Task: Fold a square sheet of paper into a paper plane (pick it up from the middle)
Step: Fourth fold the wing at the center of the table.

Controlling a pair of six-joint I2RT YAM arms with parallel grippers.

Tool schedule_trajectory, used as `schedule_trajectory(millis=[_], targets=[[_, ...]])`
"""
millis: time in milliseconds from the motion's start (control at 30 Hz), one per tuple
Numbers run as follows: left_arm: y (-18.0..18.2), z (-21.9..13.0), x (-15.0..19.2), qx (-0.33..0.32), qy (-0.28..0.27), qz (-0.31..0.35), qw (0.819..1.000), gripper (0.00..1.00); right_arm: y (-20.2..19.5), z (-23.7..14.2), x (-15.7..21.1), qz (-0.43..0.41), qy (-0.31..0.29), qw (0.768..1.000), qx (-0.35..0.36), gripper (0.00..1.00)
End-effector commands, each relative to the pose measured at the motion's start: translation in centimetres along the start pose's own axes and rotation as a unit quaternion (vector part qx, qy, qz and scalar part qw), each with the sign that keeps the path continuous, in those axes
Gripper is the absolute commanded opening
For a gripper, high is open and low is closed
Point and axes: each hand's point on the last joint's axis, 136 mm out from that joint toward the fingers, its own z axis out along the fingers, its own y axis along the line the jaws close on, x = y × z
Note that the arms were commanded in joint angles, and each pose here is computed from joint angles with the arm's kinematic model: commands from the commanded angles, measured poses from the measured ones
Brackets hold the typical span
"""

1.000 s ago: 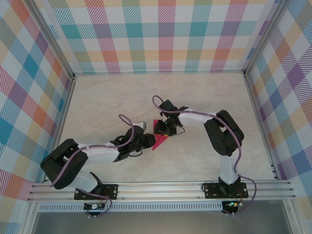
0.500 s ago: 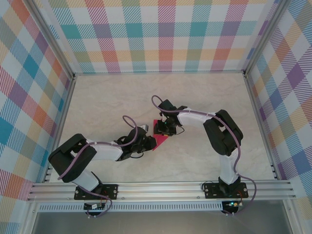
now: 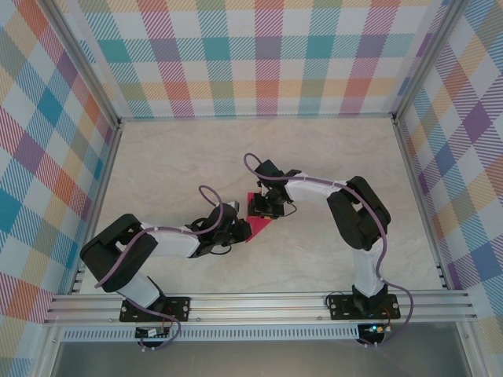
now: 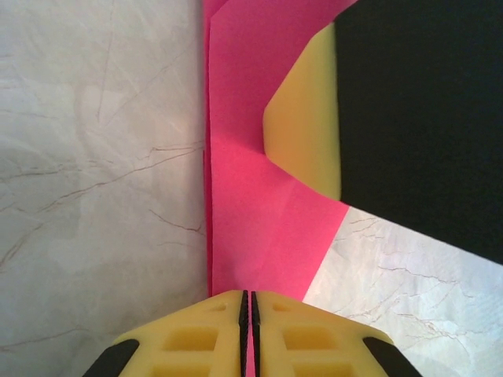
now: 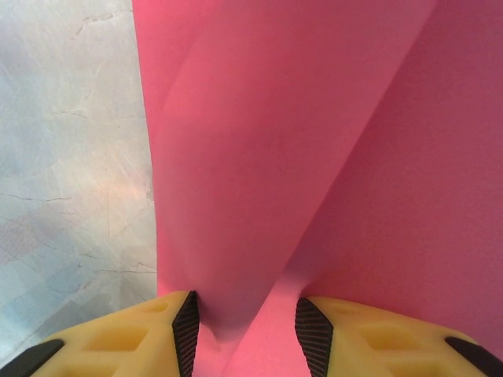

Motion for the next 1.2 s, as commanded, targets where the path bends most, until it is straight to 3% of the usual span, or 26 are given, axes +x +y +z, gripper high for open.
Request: schedule_trajectory(millis=[0,300,567,1167], targets=[[0.6,0.4,-0.1,-0.015,0.007,-0.012,1.000,0.13,-7.5,3.9,2.7,0.028,0.040,0.990,0.134,0.43],[0.4,0.3,0.0,-0.012,0.012,-0.014,1.000,0.13,-7.8,4.1,2.9,0.030,0.045,0.989,0.141,0.43],[-1.4,-0.8,0.2,0.029,0.024,-0.014,0.999,0.23,-7.8,4.2,2.9,0.031,0.046,0.989,0.140,0.42],[-1.7,-1.4,1.4,0.050,0.047,-0.010,0.998,0.21,-8.4,4.6,3.2,0.040,0.055,0.986,0.154,0.42]])
